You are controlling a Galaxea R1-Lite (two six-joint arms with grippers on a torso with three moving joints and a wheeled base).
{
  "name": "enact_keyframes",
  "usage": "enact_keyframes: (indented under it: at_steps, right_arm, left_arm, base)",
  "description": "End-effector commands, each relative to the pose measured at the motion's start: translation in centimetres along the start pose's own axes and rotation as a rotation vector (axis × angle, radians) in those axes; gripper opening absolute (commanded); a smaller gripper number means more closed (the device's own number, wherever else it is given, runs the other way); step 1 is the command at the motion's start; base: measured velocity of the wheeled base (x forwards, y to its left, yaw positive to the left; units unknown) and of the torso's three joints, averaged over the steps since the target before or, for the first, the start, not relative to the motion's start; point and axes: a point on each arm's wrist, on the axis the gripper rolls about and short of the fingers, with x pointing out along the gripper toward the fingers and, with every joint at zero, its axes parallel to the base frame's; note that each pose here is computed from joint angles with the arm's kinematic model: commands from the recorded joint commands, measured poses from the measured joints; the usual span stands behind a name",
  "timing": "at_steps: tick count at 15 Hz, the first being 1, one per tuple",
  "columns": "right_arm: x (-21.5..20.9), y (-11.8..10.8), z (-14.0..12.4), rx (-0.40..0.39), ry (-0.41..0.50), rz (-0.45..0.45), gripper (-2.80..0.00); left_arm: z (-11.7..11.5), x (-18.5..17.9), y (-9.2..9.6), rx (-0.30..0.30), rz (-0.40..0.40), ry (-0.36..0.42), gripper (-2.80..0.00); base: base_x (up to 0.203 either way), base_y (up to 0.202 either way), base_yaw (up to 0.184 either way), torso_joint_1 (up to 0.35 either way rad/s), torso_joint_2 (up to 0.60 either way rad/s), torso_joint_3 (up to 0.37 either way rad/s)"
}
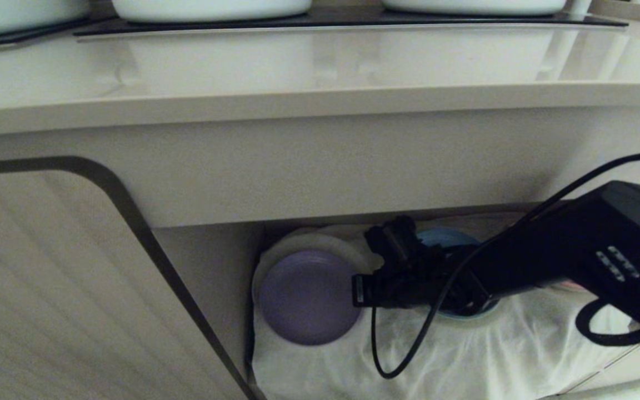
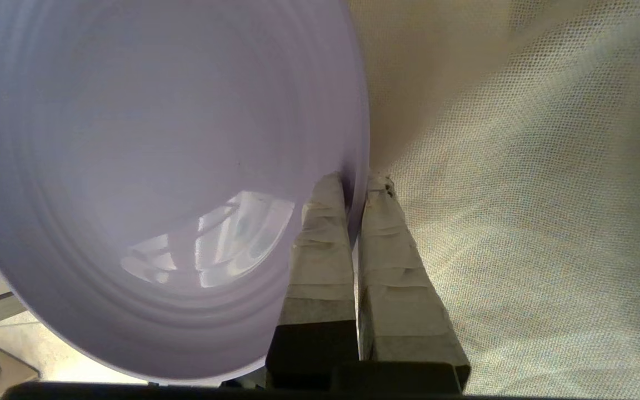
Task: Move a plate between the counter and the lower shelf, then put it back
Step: Pick up the plate in the cupboard
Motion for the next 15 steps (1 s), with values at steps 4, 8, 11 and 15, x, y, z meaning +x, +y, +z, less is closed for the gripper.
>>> enact_keyframes:
  at_steps: [4, 8, 11, 15]
  right_arm:
    - [-1.1, 0.2, 0.3, 0.003, 0.006, -0.002, -2.8]
    - [-2.1, 0.1, 0.3, 0.004, 0.008, -0.005, -2.8]
    - [-2.6, -0.1, 0.4, 0.008, 0.003, -0.007, -2.8]
    - [-3.4, -0.8, 0.5, 0.02, -0.002, -0.018, -2.8]
  left_arm:
    - [0.0, 0.0, 0.0, 0.0, 0.0, 0.0, -2.8]
    - [0.0, 0.0, 0.0, 0.0, 0.0, 0.0, -2.8]
    - [0.0, 0.0, 0.0, 0.0, 0.0, 0.0, -2.8]
    - [0.0, 0.0, 0.0, 0.0, 0.0, 0.0, -2.8]
  base:
    - [0.0, 0.0, 0.0, 0.0, 0.0, 0.0]
    - [0.0, 0.0, 0.0, 0.0, 0.0, 0.0]
    - [0.0, 0.0, 0.0, 0.0, 0.0, 0.0]
    - [0.0, 0.0, 0.0, 0.0, 0.0, 0.0]
